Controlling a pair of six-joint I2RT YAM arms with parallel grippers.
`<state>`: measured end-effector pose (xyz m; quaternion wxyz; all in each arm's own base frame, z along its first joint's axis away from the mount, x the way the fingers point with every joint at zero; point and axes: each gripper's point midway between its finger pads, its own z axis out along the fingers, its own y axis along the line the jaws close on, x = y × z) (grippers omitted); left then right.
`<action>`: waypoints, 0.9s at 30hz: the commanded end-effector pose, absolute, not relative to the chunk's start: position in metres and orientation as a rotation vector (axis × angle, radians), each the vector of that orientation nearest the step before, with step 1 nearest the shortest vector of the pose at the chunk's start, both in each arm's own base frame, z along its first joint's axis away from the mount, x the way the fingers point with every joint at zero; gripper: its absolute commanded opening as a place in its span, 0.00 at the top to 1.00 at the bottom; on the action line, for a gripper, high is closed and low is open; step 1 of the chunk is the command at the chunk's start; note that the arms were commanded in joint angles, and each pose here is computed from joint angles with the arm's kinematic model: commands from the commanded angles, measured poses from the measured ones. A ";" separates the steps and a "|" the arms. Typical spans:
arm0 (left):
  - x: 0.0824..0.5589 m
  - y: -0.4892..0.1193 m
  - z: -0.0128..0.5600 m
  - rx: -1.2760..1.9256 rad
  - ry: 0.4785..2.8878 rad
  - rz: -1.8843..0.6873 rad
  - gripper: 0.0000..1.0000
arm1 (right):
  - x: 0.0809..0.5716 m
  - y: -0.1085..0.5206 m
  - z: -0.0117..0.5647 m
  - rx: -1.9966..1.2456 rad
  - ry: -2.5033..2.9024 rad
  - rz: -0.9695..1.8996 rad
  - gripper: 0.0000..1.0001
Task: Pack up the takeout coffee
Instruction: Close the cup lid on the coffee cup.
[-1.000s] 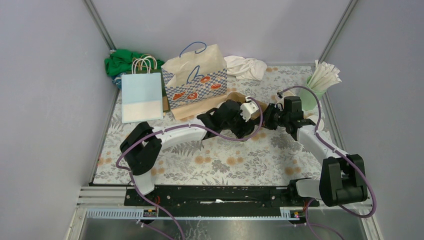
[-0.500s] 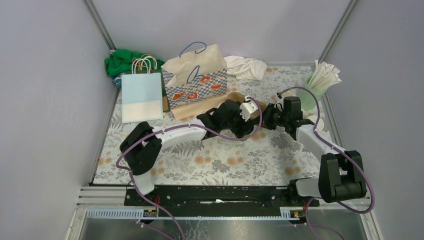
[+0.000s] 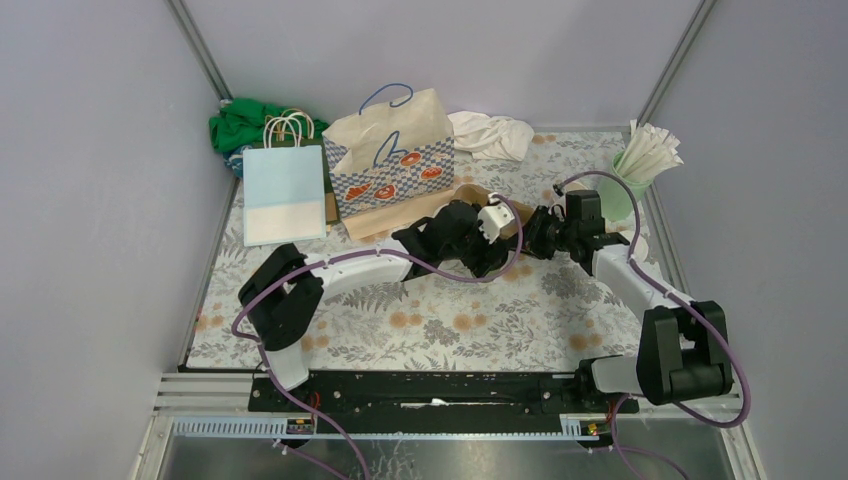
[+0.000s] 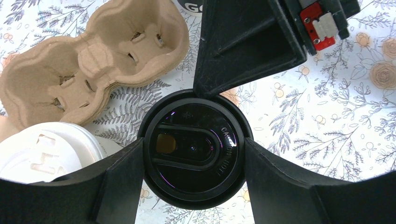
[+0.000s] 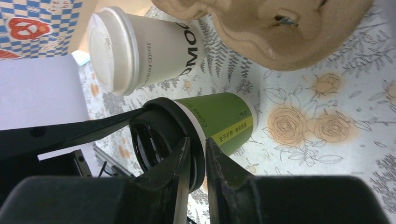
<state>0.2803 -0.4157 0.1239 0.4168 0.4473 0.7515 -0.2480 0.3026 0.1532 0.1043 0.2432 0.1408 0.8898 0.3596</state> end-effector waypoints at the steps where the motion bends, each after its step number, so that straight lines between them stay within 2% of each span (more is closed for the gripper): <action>1: 0.222 -0.384 0.053 1.307 2.191 -0.662 0.47 | 0.256 0.114 0.064 0.471 2.708 0.631 0.76; 8: 0.232 -0.397 0.080 1.303 2.150 -0.667 0.45 | 0.269 0.118 0.106 0.406 2.636 0.667 0.75; 18: 0.238 -0.402 0.109 1.281 2.103 -0.661 0.20 | 0.262 0.120 0.107 0.394 2.623 0.696 0.78; 27: 0.239 -0.409 0.139 1.259 2.047 -0.657 0.12 | 0.257 0.124 0.115 0.389 2.585 0.745 0.78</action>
